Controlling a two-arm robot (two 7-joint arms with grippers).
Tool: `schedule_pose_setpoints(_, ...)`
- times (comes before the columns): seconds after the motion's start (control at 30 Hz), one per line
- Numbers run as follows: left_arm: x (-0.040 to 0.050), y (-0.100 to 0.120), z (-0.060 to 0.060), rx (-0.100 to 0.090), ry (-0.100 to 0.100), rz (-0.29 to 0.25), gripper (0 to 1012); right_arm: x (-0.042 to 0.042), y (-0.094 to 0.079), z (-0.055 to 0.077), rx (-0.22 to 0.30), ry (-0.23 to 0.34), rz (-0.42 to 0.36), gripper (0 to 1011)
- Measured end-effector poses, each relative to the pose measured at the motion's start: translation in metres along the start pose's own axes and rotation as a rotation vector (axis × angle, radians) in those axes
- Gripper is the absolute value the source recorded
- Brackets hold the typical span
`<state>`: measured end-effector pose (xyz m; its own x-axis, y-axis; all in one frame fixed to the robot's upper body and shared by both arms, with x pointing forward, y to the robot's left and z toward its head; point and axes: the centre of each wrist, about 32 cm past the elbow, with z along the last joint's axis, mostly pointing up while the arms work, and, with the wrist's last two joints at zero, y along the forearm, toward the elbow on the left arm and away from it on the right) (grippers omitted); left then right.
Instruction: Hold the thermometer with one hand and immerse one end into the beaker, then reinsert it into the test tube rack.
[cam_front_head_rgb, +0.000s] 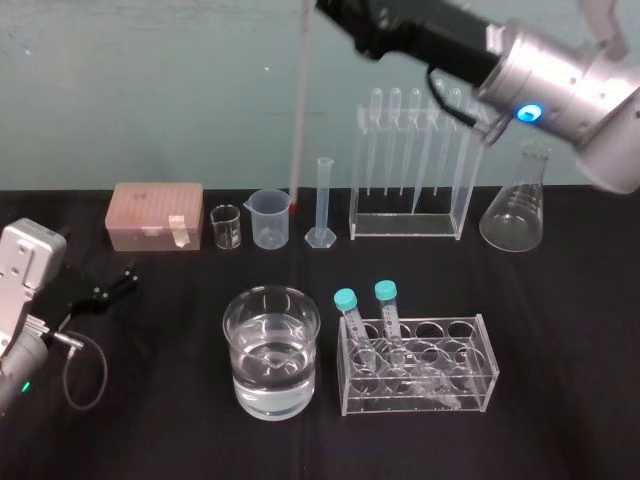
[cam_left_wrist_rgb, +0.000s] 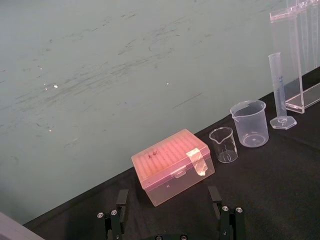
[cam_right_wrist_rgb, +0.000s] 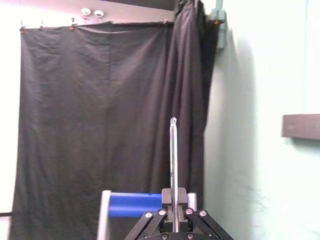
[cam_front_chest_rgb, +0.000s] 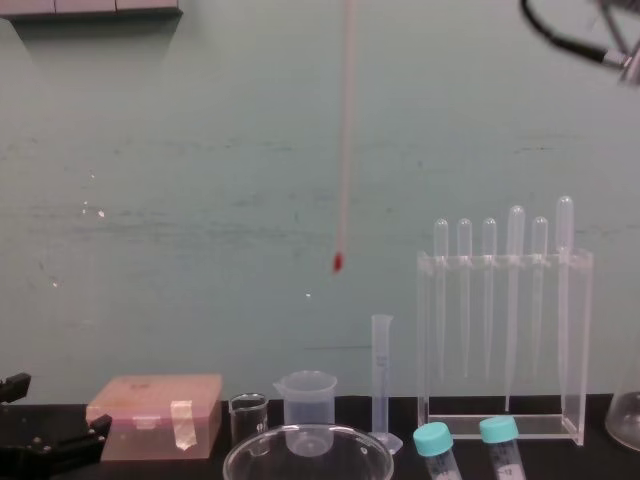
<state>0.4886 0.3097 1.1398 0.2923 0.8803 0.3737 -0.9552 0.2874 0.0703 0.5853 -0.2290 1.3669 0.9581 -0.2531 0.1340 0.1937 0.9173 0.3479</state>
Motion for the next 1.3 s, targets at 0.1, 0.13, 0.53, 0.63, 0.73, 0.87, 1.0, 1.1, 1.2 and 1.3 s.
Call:
schedule_pose_setpoints(0.1, 0.0, 0.0, 0.0, 0.0, 0.0, 0.0, 1008, 0.0024, -0.009, 0.014, -0.005, -0.024, -0.038, 57)
schedule_pose_setpoints(0.13, 0.0, 0.0, 0.0, 0.0, 0.0, 0.0, 1008, 0.0026, -0.012, 0.017, -0.007, -0.027, -0.049, 57)
schedule_pose_setpoints(0.53, 0.0, 0.0, 0.0, 0.0, 0.0, 0.0, 1008, -0.0275, -0.093, 0.016, -0.106, 0.023, -0.307, 57)
schedule_pose_setpoints(0.63, 0.0, 0.0, 0.0, 0.0, 0.0, 0.0, 1008, -0.04, -0.107, 0.008, -0.124, 0.032, -0.346, 57)
schedule_pose_setpoints(0.73, 0.0, 0.0, 0.0, 0.0, 0.0, 0.0, 1008, -0.0503, -0.117, -0.002, -0.138, 0.03, -0.364, 57)
schedule_pose_setpoints(0.87, 0.0, 0.0, 0.0, 0.0, 0.0, 0.0, 1008, -0.0595, -0.125, -0.014, -0.157, 0.007, -0.371, 57)
schedule_pose_setpoints(1.0, 0.0, 0.0, 0.0, 0.0, 0.0, 0.0, 1008, -0.0627, -0.128, -0.023, -0.178, -0.016, -0.374, 57)
schedule_pose_setpoints(1.1, 0.0, 0.0, 0.0, 0.0, 0.0, 0.0, 1008, -0.0623, -0.13, -0.03, -0.19, -0.017, -0.381, 57)
schedule_pose_setpoints(1.2, 0.0, 0.0, 0.0, 0.0, 0.0, 0.0, 1008, -0.0611, -0.13, -0.038, -0.194, -0.007, -0.39, 57)
schedule_pose_setpoints(1.3, 0.0, 0.0, 0.0, 0.0, 0.0, 0.0, 1008, -0.0596, -0.13, -0.044, -0.195, 0.006, -0.394, 57)
